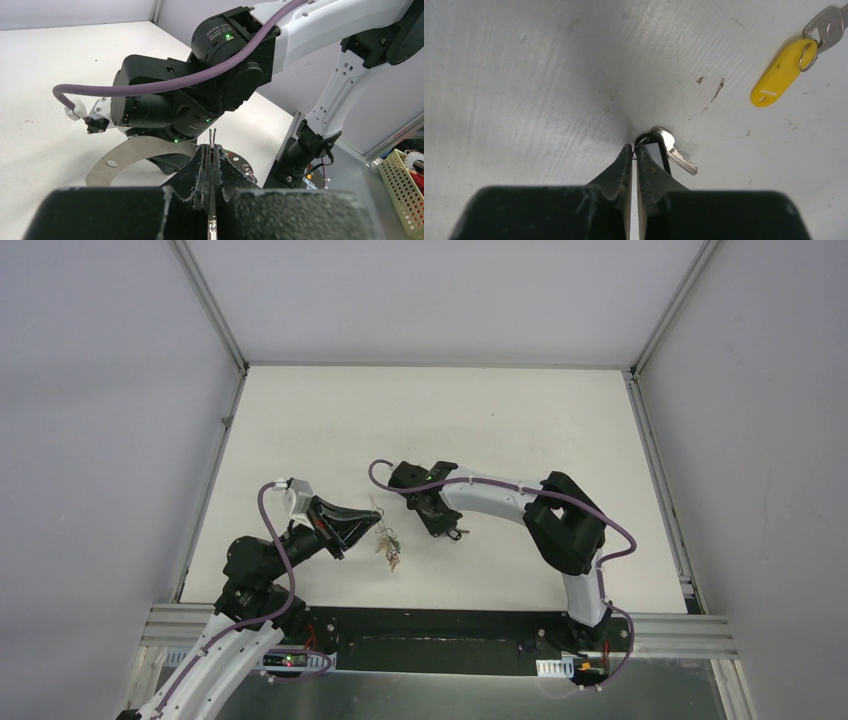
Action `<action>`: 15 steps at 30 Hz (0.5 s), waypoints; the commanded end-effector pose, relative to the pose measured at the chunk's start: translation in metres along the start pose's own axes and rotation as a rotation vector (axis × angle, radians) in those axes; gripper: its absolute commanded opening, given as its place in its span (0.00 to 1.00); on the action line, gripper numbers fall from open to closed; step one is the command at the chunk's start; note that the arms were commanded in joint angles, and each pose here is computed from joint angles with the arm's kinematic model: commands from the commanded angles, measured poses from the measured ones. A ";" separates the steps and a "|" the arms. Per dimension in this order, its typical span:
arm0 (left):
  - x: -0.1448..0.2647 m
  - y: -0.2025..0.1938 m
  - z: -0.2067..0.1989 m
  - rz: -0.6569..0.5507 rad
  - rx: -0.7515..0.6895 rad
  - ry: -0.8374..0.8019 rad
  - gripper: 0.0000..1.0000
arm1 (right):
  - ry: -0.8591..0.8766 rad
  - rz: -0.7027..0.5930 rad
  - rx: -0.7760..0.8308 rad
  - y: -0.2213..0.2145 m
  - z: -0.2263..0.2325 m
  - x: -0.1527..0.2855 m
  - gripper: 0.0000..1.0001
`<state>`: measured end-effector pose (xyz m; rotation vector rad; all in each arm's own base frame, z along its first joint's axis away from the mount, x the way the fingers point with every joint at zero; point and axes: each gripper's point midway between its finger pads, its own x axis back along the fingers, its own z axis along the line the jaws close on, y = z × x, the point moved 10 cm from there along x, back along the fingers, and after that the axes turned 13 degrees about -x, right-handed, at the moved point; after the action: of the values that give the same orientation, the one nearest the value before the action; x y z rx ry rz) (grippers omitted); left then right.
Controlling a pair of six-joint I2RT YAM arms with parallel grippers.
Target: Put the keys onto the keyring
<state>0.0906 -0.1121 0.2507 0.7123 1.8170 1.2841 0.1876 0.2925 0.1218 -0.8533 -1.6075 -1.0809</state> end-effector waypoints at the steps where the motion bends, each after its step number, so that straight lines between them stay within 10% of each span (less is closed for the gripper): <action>1: -0.001 0.013 -0.004 -0.060 -0.013 -0.012 0.00 | 0.005 -0.055 0.015 0.006 0.000 0.017 0.03; 15: 0.000 0.013 -0.004 -0.055 -0.015 -0.010 0.00 | 0.172 -0.130 -0.035 0.011 -0.017 0.066 0.00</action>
<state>0.0907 -0.1121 0.2501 0.7165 1.8195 1.2856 0.1844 0.2875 0.1589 -0.7600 -1.5894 -1.1532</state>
